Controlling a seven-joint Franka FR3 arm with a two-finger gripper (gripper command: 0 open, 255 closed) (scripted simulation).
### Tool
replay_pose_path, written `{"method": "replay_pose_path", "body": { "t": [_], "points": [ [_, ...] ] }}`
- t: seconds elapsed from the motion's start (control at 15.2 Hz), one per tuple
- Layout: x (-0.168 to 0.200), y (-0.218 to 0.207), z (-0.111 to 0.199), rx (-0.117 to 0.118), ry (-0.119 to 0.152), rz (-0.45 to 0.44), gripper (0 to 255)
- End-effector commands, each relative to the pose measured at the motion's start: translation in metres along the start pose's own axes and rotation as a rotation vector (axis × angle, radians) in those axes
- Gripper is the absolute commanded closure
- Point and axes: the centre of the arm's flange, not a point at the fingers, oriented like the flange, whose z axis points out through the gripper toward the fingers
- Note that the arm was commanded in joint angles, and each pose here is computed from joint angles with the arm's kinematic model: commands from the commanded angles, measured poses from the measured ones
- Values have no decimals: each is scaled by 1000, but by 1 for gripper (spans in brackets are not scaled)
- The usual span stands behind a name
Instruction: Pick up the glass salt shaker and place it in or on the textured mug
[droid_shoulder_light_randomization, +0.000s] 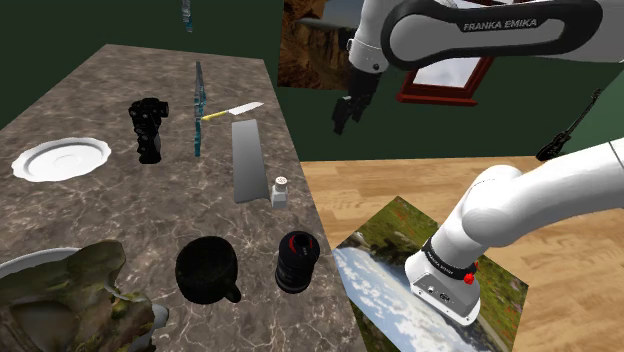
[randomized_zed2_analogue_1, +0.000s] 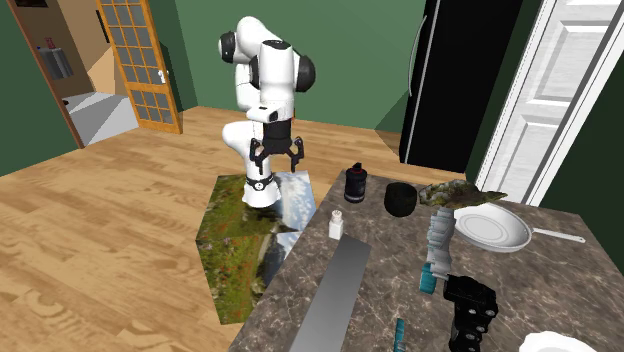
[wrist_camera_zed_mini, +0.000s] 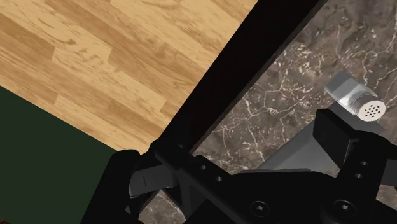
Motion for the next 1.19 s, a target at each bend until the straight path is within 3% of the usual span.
{"method": "replay_pose_path", "body": {
  "t": [0.0,0.92,1.12],
  "points": [
    [8,-23,10,-3,-6,-12,0],
    [58,-183,100,-25,-50,-98,0],
    [58,-184,111,-25,-51,-99,0]
  ]
}}
